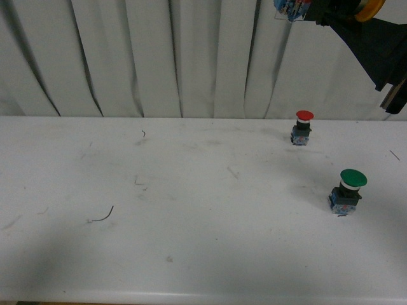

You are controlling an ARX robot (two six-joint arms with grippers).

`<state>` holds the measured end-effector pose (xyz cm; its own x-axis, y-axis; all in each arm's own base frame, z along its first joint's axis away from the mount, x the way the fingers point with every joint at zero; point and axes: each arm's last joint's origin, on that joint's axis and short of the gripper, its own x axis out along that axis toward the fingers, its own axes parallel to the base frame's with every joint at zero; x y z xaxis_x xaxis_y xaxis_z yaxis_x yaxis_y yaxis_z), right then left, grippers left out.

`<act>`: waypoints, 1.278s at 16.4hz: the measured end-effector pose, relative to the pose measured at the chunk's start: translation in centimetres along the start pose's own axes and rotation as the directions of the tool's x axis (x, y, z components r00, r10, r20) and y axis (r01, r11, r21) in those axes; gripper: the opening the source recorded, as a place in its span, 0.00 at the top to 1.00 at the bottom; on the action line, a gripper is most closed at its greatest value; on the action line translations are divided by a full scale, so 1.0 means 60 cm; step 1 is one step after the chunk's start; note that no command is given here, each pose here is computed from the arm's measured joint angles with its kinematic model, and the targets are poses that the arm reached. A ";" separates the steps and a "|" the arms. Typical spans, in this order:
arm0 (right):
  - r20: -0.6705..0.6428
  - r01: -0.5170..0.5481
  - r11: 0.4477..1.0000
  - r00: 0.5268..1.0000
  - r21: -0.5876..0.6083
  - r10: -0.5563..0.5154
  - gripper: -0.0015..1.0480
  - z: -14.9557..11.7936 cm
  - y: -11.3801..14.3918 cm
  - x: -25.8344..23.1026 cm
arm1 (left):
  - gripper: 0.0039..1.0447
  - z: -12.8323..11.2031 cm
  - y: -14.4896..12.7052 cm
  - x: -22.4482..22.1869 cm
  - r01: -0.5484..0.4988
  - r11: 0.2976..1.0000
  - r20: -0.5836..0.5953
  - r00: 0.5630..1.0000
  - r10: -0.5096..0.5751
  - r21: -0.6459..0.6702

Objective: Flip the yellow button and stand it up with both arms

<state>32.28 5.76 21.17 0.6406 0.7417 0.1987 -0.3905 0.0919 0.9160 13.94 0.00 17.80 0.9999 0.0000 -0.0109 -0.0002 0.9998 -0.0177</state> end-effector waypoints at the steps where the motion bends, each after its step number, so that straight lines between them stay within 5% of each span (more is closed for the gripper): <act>1: -0.001 -0.002 1.000 1.000 -0.004 0.002 0.66 0.000 0.001 0.000 | 0.99 -0.002 0.000 -0.005 0.000 1.000 0.001 1.000 0.000 0.000; 21: -0.020 -0.008 0.999 1.000 -0.046 0.007 0.66 -0.016 0.003 0.008 | 0.99 -0.018 0.000 -0.070 0.001 1.000 0.026 1.000 -0.001 0.000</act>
<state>31.86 6.78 21.09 0.6242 0.7557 0.1981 -0.4256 0.1163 0.8974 9.75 0.00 16.75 0.9999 -0.0004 0.0154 0.0006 0.9998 -0.0174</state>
